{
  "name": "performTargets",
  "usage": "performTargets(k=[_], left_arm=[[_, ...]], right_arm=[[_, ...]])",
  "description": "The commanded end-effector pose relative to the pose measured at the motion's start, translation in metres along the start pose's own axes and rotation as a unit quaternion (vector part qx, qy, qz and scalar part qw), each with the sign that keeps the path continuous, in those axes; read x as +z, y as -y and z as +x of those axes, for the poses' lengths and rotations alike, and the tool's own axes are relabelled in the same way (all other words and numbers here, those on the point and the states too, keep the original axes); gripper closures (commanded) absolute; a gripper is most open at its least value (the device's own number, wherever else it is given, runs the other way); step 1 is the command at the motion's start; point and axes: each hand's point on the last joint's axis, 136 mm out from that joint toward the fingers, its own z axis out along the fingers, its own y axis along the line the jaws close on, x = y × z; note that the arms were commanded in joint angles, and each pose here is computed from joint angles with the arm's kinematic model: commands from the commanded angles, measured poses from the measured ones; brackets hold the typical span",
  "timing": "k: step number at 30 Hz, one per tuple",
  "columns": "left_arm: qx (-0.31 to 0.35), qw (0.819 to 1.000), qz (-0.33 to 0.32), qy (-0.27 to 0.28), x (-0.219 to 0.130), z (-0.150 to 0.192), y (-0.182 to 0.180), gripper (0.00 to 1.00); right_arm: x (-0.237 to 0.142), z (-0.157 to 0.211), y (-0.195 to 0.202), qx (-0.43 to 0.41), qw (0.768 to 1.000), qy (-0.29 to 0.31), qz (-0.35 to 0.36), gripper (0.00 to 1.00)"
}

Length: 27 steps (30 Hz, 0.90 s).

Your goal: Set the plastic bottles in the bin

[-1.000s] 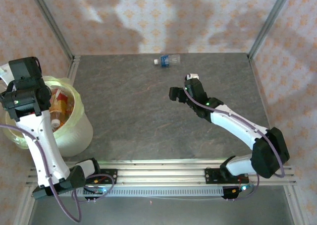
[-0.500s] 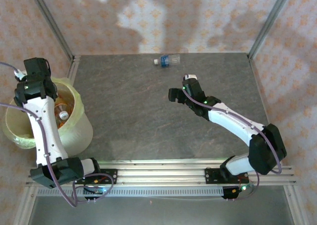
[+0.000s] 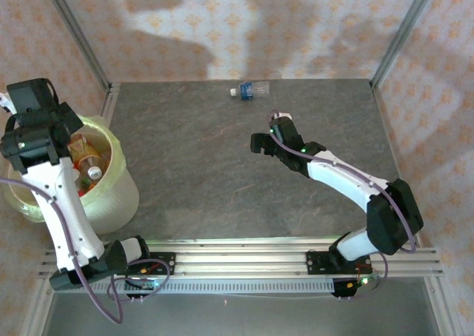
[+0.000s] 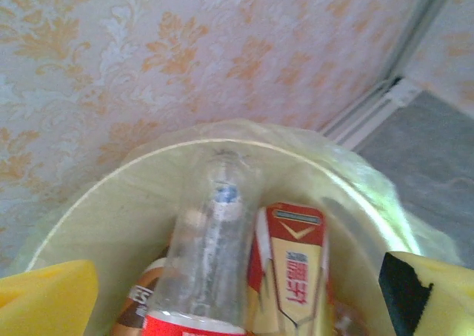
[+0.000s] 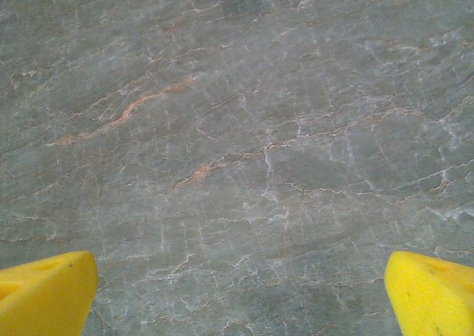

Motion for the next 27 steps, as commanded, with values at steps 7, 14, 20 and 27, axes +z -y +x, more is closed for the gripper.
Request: performTargets(k=[7, 14, 20, 27], left_arm=[[0.025, 0.994, 0.022, -0.103, 0.045, 0.057, 0.020, 0.26], [0.043, 0.991, -0.026, -0.121, 0.055, 0.080, 0.000, 0.32], [0.045, 0.989, -0.053, -0.127, 0.054, 0.082, -0.011, 0.32], [-0.006, 0.994, 0.071, -0.082, 0.019, 0.045, 0.025, 0.20]], right_arm=[[0.001, -0.011, -0.006, 0.008, 1.000, -0.005, -0.002, 0.01], [0.004, -0.010, -0.008, 0.003, 1.000, -0.015, -0.002, 0.01], [0.005, -0.010, -0.009, 0.008, 1.000, -0.019, -0.003, 0.01], [-0.002, -0.019, -0.008, 0.007, 1.000, 0.001, -0.003, 0.01]])
